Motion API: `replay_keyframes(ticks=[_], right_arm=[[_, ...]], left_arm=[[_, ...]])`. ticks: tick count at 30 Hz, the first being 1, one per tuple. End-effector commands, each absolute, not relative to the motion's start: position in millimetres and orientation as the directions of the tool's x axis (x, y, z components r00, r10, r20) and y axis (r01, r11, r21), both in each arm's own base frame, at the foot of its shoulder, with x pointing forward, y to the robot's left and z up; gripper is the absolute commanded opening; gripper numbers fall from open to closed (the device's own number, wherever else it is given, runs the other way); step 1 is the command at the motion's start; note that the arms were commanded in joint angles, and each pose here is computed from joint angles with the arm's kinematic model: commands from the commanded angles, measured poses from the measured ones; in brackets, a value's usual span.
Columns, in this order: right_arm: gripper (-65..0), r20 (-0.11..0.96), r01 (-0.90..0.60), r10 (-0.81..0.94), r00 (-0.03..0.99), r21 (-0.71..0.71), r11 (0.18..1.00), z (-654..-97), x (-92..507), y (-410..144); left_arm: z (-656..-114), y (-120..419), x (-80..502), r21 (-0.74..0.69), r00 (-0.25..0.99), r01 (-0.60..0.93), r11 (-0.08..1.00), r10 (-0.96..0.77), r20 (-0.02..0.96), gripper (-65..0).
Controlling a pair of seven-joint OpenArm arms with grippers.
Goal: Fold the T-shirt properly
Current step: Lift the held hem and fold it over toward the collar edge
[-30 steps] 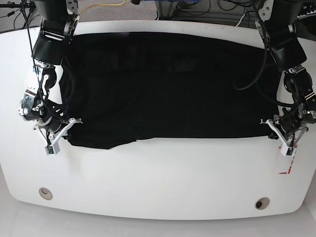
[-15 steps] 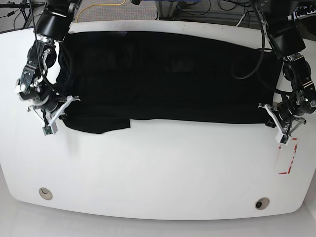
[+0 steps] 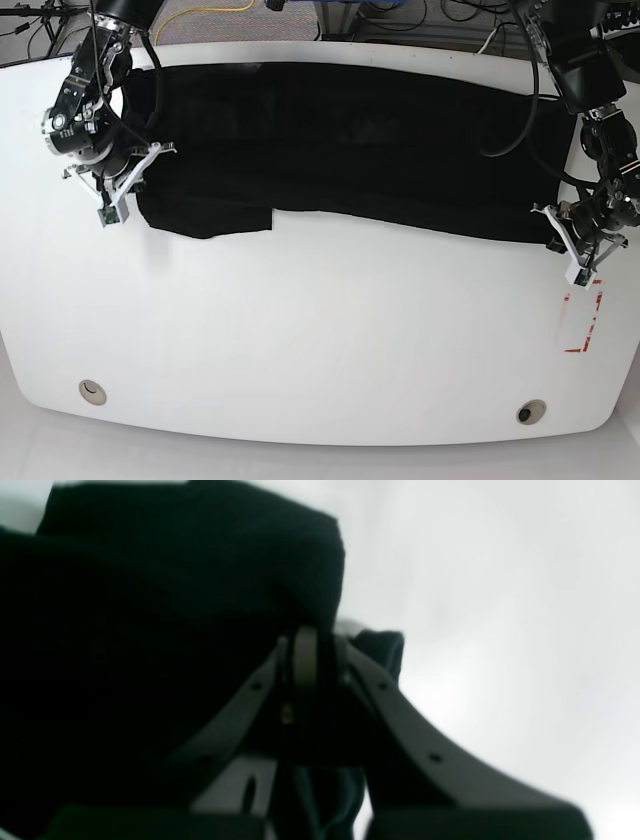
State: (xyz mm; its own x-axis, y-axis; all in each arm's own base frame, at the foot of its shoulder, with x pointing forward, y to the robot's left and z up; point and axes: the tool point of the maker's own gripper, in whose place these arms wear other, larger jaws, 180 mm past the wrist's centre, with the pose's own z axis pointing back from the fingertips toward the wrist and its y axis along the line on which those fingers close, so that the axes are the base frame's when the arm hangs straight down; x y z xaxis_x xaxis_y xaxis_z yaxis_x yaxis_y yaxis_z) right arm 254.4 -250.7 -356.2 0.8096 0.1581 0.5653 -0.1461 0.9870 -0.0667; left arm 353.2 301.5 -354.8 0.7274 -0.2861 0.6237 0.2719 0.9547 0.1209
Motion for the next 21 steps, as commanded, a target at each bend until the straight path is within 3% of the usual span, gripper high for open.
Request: replay_keyframes(ticks=[1, 21], right_arm=[[-62.0, 0.590, -0.147, 0.173, 0.789, -0.092, 0.985, -345.3, 253.5, -251.4], [-61.5, 0.514, -0.164, 0.180, 0.839, -0.076, 0.984, -366.5, 214.7, -245.3]], left_arm=[[-337.8, 315.8, 357.3, 0.167, 0.702, 0.263, 0.950, -0.307, 0.642, -64.7], [-342.0, 312.7, 319.6, 0.240, 0.703, 0.313, 0.919, -0.394, 0.593, -64.4]])
